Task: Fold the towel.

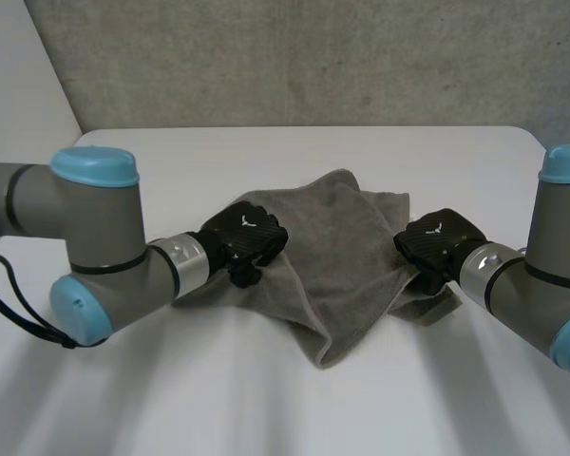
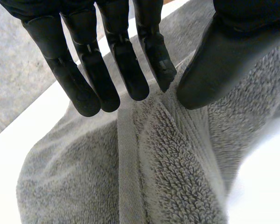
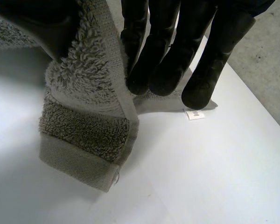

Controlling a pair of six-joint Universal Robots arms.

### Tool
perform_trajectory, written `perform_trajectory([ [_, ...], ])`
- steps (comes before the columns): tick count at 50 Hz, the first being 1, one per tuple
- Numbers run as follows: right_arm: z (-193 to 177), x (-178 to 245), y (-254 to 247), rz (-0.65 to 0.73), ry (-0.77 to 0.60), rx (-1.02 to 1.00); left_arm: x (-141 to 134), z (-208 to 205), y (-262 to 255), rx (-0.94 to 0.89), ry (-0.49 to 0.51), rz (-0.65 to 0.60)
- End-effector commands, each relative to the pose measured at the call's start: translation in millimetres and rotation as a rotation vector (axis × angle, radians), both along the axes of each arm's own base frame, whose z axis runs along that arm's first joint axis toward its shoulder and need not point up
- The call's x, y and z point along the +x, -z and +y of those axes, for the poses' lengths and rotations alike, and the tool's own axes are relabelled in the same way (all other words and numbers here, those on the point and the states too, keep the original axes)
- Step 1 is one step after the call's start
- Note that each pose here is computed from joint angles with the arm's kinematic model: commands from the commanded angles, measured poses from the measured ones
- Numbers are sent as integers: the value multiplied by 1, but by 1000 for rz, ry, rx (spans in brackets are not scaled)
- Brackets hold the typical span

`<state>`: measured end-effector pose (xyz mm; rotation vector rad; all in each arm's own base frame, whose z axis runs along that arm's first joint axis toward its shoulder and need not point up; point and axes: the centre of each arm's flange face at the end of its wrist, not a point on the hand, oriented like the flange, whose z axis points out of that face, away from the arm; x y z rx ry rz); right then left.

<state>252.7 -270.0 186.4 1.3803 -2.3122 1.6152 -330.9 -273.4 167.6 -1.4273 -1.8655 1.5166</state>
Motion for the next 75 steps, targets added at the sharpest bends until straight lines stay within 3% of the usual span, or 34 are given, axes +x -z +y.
perform_trajectory([
  [1,1,0,-5,-6,0,-5,19,6,-22,-9,-15,27],
  [7,2,1,-9,-11,-2,-17,30,11,-30,-44,-32,46],
  [16,5,1,-8,-6,-7,-12,22,10,-27,-76,-14,50],
  [26,1,1,-6,-5,-4,-12,-9,10,-4,-68,55,38],
  [40,-1,0,0,-1,0,-2,-22,10,26,5,115,-76],
  [45,-2,-1,2,1,1,1,-14,13,32,16,106,-198],
  [51,-3,-1,0,2,1,-2,-6,12,27,11,73,-243],
  [59,-2,-3,-6,8,8,-17,10,14,-19,-44,13,-179],
  [65,0,-5,-21,-2,16,-49,21,29,-45,-41,-59,-55],
  [69,16,-10,-34,29,0,-6,44,42,-54,-27,-130,8],
  [75,40,-15,-46,94,-53,92,62,61,-51,-5,-165,7],
])
